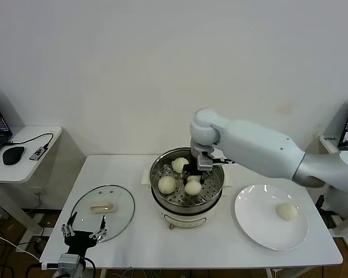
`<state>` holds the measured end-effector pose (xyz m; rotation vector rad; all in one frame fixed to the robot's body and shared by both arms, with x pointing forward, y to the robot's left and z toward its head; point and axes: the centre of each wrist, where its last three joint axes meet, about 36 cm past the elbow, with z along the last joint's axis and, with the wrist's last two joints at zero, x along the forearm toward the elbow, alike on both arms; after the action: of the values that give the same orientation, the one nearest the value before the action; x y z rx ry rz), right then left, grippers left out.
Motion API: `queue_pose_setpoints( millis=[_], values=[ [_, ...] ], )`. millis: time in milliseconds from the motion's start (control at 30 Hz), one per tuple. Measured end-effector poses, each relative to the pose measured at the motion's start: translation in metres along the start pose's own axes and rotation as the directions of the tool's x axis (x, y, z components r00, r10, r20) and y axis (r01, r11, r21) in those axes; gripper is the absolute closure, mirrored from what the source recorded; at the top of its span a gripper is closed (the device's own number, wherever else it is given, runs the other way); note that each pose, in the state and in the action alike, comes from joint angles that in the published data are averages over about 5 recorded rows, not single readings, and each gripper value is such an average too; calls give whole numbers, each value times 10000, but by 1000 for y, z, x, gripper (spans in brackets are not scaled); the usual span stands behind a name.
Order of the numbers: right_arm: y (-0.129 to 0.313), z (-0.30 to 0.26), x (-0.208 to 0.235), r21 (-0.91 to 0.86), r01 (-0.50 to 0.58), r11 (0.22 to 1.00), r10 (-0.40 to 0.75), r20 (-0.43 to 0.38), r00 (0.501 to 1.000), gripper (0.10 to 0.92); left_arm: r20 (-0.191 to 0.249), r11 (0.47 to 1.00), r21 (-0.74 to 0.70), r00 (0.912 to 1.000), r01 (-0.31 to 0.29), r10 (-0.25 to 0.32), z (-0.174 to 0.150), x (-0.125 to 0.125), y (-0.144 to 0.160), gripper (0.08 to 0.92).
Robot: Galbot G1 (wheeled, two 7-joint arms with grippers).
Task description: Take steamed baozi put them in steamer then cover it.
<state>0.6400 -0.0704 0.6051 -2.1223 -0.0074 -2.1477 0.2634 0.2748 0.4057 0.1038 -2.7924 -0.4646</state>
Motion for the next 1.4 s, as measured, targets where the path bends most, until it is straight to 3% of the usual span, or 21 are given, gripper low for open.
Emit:
queue_pose_setpoints(
  millis=[433, 767, 1000, 1200, 1400],
  values=[
    [-11, -14, -19, 457, -16, 9990, 2, 298, 9996, 459, -35, 10000, 0, 10000, -32, 32, 1, 1, 0, 177],
    [-2, -13, 1, -59, -471, 9989, 471, -25, 9989, 223, 8, 10000, -38, 10000, -92, 92, -1, 2, 1, 177],
    [29, -1, 36, -1658, -1010, 9810, 945, -465, 9944, 200, 42, 9997, -45, 9997, -238, 238, -2, 3, -1, 177],
    [79, 6, 70, -4005, -1627, 9018, 1454, -733, 9866, 200, 104, 9992, 25, 9991, -402, 402, -5, 2, -1, 177],
    [150, 5, 88, -6909, -1987, 6951, 1726, -1079, 9791, 200, 148, 9982, 104, 9981, -596, 594, -9, 3, 0, 177]
  ],
)
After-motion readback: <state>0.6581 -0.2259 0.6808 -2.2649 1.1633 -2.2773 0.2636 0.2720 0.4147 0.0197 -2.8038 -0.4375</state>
